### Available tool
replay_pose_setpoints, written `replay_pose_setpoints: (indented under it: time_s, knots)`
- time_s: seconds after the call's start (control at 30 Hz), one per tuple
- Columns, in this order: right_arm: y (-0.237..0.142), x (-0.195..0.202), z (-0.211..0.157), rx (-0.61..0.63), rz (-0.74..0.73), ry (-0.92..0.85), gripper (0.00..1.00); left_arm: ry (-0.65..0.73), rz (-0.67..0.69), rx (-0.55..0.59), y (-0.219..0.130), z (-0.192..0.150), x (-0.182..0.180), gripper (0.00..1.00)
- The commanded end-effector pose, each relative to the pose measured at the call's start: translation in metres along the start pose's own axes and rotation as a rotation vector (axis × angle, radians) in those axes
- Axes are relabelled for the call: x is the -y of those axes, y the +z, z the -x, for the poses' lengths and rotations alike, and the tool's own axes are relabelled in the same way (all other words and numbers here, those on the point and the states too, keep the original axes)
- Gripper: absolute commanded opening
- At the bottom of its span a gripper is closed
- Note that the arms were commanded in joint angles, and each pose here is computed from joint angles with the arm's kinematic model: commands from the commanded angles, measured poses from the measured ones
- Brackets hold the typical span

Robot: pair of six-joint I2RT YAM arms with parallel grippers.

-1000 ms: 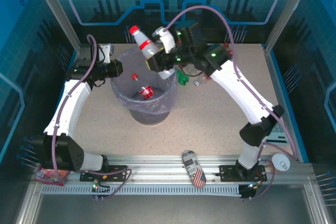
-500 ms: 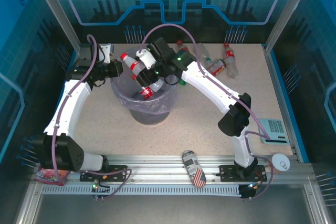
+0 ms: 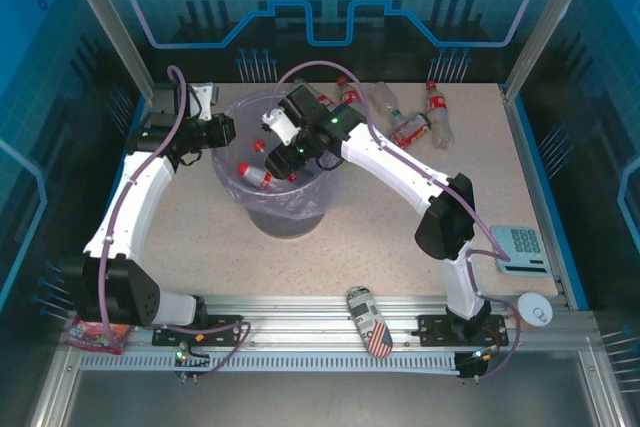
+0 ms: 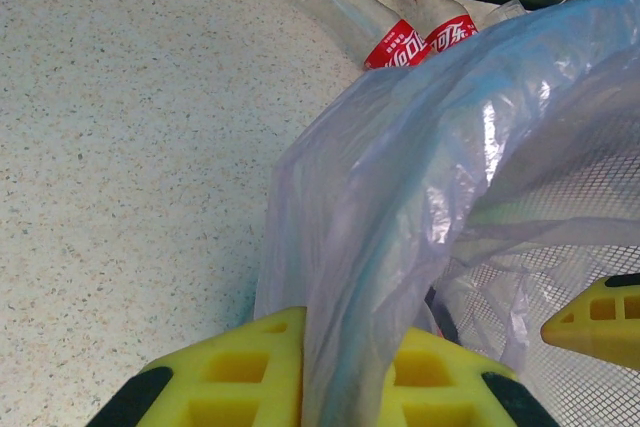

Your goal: Put the plastic bottles in the bin

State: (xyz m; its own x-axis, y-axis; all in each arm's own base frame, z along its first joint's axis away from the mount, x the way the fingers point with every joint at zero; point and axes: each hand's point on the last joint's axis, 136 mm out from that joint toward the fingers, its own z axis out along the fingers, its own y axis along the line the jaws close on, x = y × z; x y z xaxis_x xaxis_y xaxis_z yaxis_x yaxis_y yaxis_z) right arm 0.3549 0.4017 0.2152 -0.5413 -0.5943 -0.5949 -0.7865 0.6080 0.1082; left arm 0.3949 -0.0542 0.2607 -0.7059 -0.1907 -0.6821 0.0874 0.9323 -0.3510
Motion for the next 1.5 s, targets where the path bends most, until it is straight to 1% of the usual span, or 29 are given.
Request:
replay_pose_setpoints:
  time_s: [0.0, 0.17, 0.3, 0.4, 0.67, 0.87, 0.97, 1.07, 1.2, 1.33, 1.47]
  knots:
    - [-0.001, -0.003, 0.002, 0.01, -0.005, -0.015, 0.71, -0.004, -0.011, -0.245, 0.028, -0.067, -0.002, 0.13]
    - [-0.007, -0.004, 0.006, 0.025, -0.003, -0.018, 0.71, -0.004, -0.011, -0.245, 0.028, -0.067, -0.001, 0.12]
    - [-0.02, -0.007, 0.015, 0.055, 0.004, -0.025, 0.71, -0.003, -0.01, -0.246, 0.028, -0.067, -0.002, 0.12]
    - [-0.041, -0.01, 0.026, 0.103, 0.001, -0.036, 0.72, -0.003, -0.008, -0.245, 0.028, -0.067, -0.002, 0.12]
    - [-0.097, -0.009, 0.047, 0.224, -0.053, -0.065, 0.78, -0.004, -0.007, -0.248, 0.029, -0.068, -0.002, 0.12]
    - [-0.139, 0.006, 0.054, 0.3, -0.146, -0.069, 0.84, -0.003, -0.004, -0.25, 0.029, -0.068, -0.003, 0.12]
    - [-0.158, 0.024, 0.053, 0.331, -0.213, -0.047, 0.86, -0.001, -0.003, -0.25, 0.029, -0.068, -0.003, 0.12]
    - [-0.171, 0.053, 0.046, 0.341, -0.292, -0.003, 0.86, -0.001, -0.004, -0.251, 0.029, -0.068, -0.003, 0.12]
    - [-0.183, 0.105, 0.024, 0.323, -0.415, 0.091, 0.87, -0.002, -0.007, -0.25, 0.029, -0.068, -0.003, 0.12]
    - [-0.187, 0.159, -0.004, 0.304, -0.474, 0.219, 0.88, -0.003, -0.008, -0.252, 0.029, -0.068, -0.002, 0.13]
    - [-0.179, 0.226, -0.037, 0.295, -0.504, 0.381, 0.89, -0.002, -0.01, -0.251, 0.029, -0.068, -0.002, 0.13]
